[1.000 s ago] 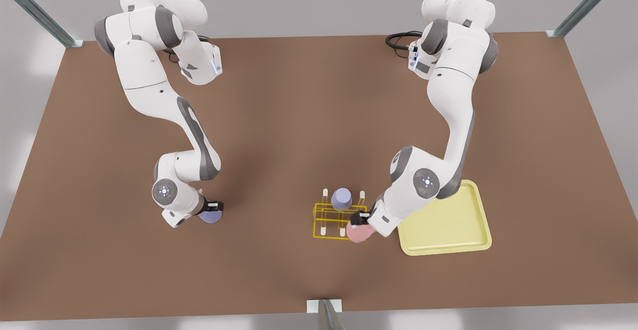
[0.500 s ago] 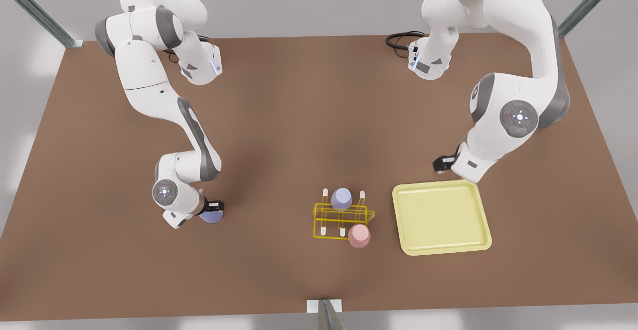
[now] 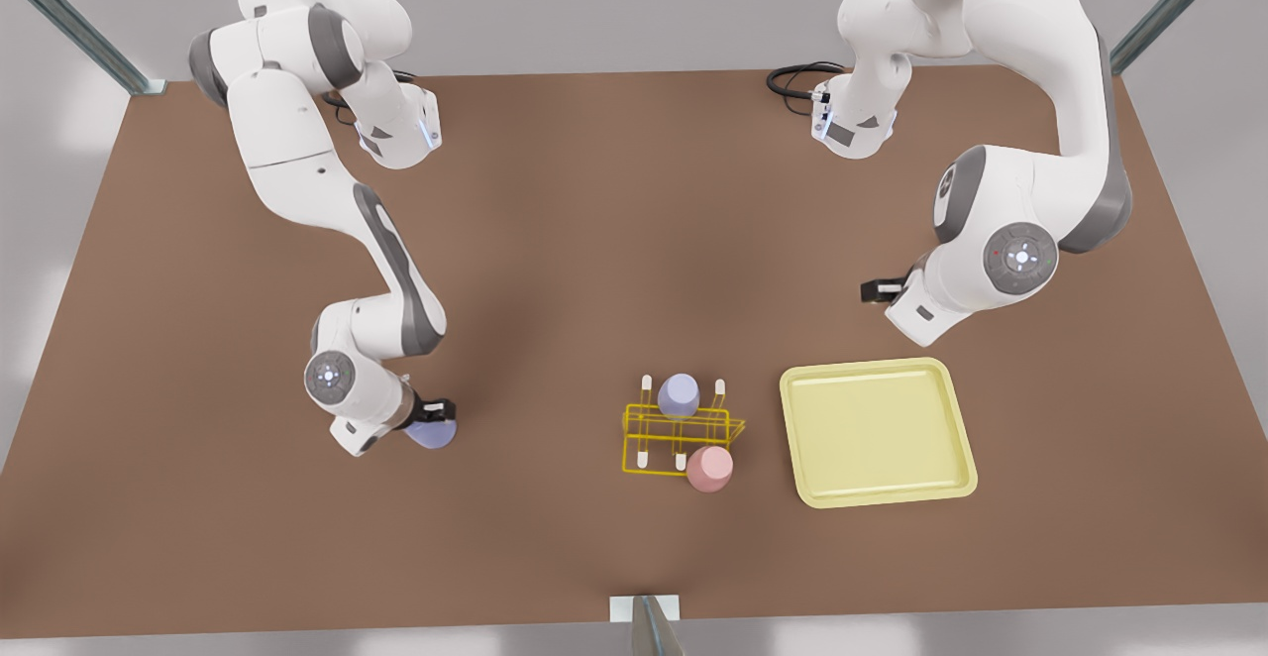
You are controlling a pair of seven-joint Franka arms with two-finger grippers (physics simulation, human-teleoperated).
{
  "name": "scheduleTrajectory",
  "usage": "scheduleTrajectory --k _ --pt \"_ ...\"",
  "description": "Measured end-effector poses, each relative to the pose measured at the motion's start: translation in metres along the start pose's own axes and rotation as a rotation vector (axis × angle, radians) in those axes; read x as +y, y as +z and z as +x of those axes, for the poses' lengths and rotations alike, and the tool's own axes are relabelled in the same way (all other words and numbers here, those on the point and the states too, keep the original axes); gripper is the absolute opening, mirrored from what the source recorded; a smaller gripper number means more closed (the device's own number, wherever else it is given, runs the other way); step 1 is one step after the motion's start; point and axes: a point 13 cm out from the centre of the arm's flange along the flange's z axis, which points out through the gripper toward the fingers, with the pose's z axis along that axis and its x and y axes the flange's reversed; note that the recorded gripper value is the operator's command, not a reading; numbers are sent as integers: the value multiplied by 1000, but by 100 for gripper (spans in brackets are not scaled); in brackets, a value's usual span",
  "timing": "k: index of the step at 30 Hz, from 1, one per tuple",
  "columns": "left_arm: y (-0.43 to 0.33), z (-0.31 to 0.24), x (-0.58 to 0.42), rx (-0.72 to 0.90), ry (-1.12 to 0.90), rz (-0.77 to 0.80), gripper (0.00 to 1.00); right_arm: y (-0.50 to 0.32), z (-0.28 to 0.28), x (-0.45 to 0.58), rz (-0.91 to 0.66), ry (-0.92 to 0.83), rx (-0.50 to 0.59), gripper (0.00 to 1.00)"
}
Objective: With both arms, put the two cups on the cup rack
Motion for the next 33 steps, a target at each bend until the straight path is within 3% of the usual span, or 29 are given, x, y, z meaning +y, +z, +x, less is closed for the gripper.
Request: scheduleTrajectory --k 11,18,33 --pt "6 3 -4 29 54 10 100 -84 -28 179 -243 -100 -121 87" --pt "6 7 -4 41 76 9 100 -89 -53 272 -360 -148 -160 87" --pt "0 8 -4 38 101 10 100 -84 -70 310 -438 -146 -164 87"
